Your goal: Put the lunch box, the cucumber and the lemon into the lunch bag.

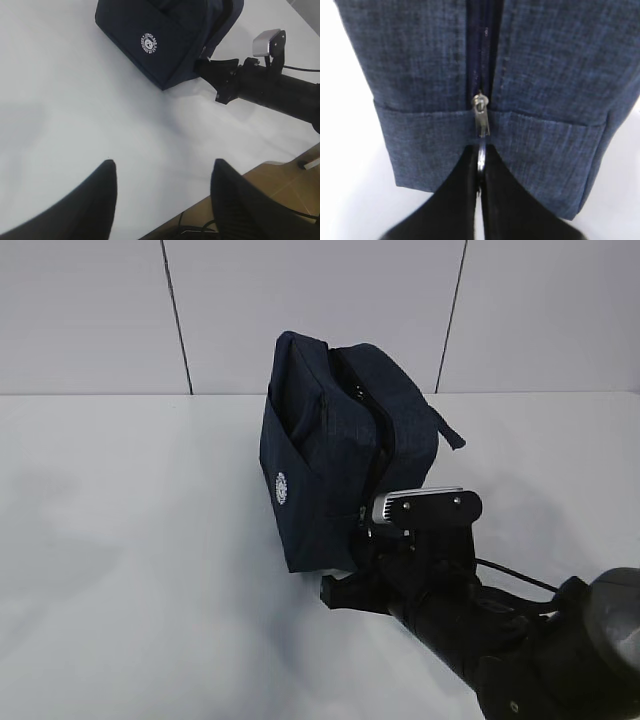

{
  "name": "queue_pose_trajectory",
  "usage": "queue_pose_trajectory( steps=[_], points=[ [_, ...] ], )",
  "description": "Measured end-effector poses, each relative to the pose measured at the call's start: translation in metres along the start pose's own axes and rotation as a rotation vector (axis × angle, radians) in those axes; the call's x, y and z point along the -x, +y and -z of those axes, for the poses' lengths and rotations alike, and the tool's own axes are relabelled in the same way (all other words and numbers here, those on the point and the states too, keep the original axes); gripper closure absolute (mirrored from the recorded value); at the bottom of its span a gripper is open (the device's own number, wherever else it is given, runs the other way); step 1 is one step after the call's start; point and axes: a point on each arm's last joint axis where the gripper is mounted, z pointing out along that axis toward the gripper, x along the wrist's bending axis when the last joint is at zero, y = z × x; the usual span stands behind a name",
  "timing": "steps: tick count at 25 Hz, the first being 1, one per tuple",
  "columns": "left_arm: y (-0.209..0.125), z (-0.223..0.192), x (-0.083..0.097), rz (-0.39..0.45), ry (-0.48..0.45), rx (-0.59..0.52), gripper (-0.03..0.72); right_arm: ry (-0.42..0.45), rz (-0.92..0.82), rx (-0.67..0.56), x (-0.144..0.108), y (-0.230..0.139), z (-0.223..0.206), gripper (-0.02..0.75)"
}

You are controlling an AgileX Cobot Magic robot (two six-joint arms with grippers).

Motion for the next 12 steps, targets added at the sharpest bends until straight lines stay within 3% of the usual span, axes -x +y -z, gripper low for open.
queue_pose_trajectory(
  steps=[12],
  points=[
    [0.000, 0.000, 0.000, 0.000, 0.000, 0.000, 0.254, 0.048, 0.014, -0.136, -0.008, 0.008, 0.011, 0.730]
  ],
)
